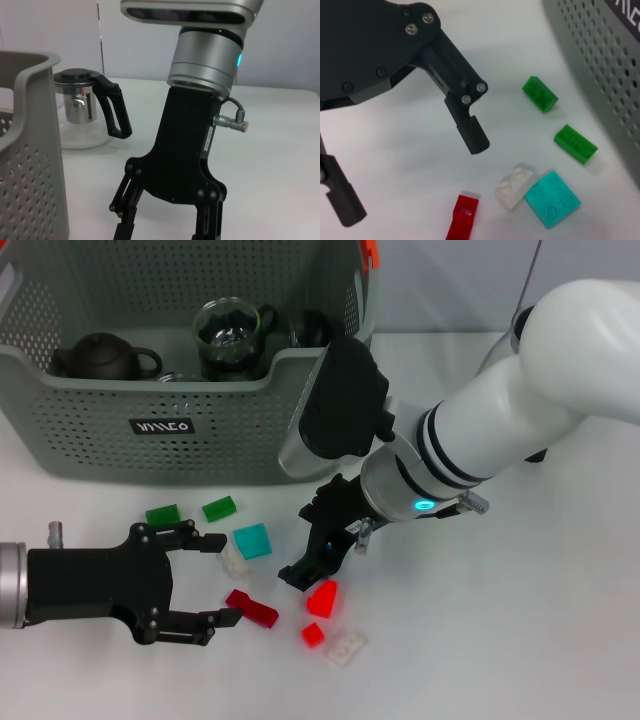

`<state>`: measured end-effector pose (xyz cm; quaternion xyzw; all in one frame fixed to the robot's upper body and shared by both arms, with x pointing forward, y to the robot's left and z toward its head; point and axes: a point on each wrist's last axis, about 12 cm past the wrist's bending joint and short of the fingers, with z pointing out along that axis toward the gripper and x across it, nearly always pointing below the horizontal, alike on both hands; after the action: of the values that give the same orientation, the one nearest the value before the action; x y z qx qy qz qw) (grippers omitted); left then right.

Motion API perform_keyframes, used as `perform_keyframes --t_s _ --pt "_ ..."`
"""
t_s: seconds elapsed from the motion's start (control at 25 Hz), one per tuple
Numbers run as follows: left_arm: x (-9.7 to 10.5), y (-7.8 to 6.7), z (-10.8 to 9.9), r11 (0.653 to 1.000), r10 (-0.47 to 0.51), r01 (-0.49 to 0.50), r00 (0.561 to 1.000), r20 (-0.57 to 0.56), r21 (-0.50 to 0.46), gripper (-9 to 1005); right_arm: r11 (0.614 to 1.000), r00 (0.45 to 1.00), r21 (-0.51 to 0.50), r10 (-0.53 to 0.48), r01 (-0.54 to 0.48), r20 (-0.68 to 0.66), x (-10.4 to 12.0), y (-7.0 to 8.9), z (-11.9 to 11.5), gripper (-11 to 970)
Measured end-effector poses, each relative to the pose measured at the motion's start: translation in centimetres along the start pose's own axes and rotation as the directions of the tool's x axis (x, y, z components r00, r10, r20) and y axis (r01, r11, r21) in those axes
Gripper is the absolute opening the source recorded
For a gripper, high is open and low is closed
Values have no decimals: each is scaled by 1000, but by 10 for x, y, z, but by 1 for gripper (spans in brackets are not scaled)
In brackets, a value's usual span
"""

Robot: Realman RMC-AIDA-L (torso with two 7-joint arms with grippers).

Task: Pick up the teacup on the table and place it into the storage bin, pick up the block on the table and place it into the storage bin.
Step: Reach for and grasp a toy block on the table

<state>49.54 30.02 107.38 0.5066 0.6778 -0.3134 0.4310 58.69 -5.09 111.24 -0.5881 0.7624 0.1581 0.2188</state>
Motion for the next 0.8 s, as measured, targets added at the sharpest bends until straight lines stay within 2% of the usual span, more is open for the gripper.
perform_keyframes --t_s 0.8 --pt "2 -1 0 1000 4 -4 1000 -4 -10 847 999 999 27 38 -38 2 11 -1 10 877"
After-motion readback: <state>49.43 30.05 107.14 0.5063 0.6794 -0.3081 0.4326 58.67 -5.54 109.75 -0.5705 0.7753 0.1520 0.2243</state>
